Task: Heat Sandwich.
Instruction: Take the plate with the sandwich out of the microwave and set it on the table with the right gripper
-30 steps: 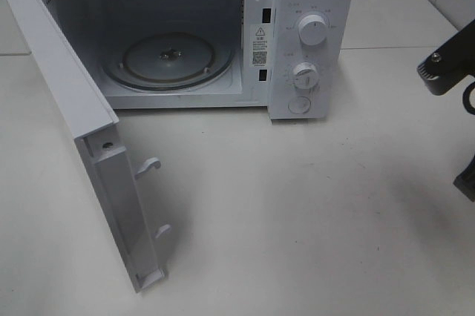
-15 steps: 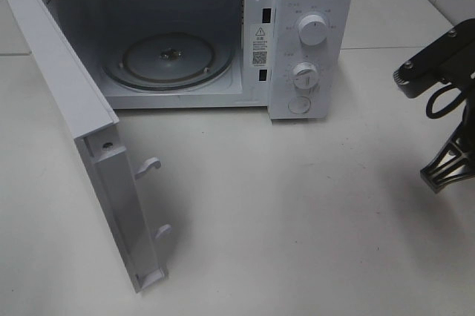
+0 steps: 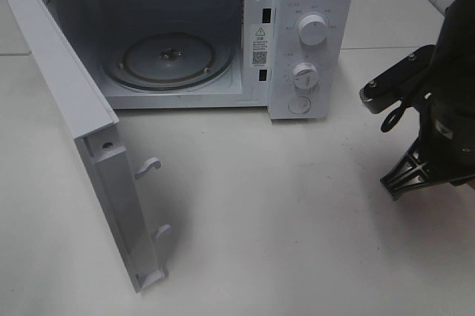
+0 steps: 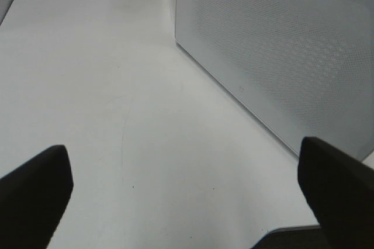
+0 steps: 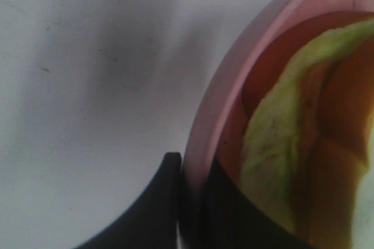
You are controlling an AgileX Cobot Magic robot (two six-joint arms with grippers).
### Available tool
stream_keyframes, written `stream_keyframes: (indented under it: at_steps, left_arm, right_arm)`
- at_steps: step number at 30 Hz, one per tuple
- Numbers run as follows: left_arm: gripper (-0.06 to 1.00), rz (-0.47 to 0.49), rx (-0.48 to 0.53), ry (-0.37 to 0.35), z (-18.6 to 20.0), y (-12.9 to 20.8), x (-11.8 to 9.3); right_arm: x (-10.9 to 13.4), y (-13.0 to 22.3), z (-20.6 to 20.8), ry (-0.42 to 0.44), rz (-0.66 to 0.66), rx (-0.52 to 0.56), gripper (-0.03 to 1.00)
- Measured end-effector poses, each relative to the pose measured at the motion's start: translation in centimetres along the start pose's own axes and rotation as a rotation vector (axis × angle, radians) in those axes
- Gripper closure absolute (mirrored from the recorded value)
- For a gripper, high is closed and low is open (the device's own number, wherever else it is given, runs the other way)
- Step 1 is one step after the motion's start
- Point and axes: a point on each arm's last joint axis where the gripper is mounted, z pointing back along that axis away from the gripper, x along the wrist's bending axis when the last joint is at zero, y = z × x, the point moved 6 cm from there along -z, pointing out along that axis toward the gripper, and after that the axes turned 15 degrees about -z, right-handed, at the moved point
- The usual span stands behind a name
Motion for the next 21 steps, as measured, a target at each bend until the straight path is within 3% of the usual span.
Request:
stream_keyframes:
  at_steps: [21]
  left_arm:
    - [-0.03,0.000,0.000,0.000,0.0,0.0,0.0]
  right_arm:
    - [2.9,-0.6,-3.7,0.014,0.029,0.006,0.91]
